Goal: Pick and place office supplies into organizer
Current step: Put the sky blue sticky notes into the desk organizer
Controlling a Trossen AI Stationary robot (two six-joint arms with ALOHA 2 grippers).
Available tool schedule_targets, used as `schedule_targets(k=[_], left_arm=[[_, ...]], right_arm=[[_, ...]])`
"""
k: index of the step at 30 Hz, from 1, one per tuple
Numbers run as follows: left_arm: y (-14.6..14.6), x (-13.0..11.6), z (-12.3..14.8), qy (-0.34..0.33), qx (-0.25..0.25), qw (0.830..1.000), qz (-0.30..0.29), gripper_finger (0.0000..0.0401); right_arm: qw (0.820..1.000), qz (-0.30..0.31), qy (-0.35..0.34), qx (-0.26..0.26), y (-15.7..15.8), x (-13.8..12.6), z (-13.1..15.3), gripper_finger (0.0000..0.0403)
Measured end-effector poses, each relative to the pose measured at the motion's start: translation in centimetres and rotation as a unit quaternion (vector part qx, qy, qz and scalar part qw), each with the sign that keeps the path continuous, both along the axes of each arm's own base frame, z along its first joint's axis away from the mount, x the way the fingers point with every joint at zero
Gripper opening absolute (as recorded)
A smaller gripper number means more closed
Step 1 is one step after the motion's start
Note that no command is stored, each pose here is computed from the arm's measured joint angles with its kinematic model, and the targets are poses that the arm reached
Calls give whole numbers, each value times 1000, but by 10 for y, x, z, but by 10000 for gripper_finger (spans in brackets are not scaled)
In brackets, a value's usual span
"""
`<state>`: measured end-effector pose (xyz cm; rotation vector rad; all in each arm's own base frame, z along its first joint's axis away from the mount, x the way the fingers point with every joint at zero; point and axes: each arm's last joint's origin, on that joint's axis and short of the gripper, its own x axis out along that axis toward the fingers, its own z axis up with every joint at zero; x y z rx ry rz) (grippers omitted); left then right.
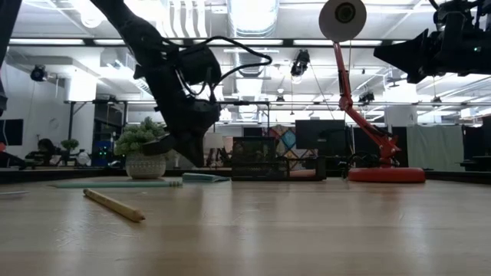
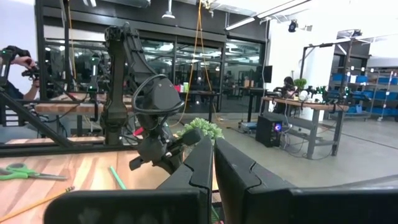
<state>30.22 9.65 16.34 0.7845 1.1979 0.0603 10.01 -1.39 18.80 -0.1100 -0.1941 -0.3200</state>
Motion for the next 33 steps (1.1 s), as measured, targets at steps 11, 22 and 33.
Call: schedule_targets(k=[11,22,33], left_arm=[[3,-1,0,0,-3,1000,-1,182],[19,-6,0,0,-11,1000,22,241],[28,-9,3,4,-57,998,14,241]], right_arm=[[1000,2,-3,8,0,0,0,8],[1000,2,-3,8,0,0,0,8],[1000,2,-3,8,0,0,0,9]])
